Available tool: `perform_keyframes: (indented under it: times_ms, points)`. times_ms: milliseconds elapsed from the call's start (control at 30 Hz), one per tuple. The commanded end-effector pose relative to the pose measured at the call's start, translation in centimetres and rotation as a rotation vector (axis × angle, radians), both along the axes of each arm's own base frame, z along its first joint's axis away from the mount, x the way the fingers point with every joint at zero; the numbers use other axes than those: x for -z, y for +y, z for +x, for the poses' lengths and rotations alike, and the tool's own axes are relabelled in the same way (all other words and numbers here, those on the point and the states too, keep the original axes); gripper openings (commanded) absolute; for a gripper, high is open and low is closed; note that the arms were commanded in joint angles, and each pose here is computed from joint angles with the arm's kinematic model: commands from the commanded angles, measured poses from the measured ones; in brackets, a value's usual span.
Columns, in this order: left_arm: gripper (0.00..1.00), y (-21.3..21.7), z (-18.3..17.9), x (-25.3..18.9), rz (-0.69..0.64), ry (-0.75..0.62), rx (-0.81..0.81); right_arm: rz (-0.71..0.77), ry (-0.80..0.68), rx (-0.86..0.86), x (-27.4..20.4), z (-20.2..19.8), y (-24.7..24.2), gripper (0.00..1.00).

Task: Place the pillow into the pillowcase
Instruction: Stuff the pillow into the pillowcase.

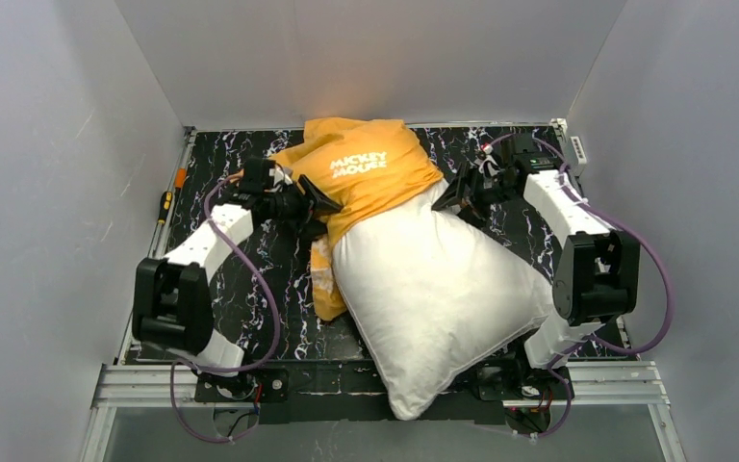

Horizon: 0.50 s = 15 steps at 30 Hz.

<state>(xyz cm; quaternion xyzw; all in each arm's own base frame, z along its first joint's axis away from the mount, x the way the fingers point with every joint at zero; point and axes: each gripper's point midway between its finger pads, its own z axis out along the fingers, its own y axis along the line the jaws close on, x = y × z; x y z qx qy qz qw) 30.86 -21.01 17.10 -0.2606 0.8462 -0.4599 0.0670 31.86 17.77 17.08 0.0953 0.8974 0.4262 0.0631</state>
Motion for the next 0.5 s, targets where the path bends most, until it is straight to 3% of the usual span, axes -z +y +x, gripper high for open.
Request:
perform_keyframes:
  times_ms: [0, 133, 267, 367, 467]
  points:
    - [0.48, -2.0, 5.8, -5.7, -0.102, -0.163, 0.05, 0.214, 0.016, -0.081, -3.5, -0.9, 6.5, 0.73]
    - [0.5, -0.2, 9.0, -5.8, 0.098, -0.146, 0.076, 0.323, -0.006, -0.088, -5.0, -0.4, 10.5, 0.75]
    - [0.75, 6.1, 9.2, -5.2, 0.419, -0.097, 0.04, 0.385, -0.046, -0.091, -6.1, 1.1, 12.3, 0.77]
    - [0.83, 10.6, 7.6, -6.4, 0.606, -0.141, -0.007, 0.272, -0.099, -0.094, -5.8, 2.1, 11.0, 0.83]
    - [0.86, 12.5, 4.9, -8.6, 0.687, -0.224, -0.025, 0.106, -0.136, -0.13, -4.4, 1.7, 8.6, 0.89]
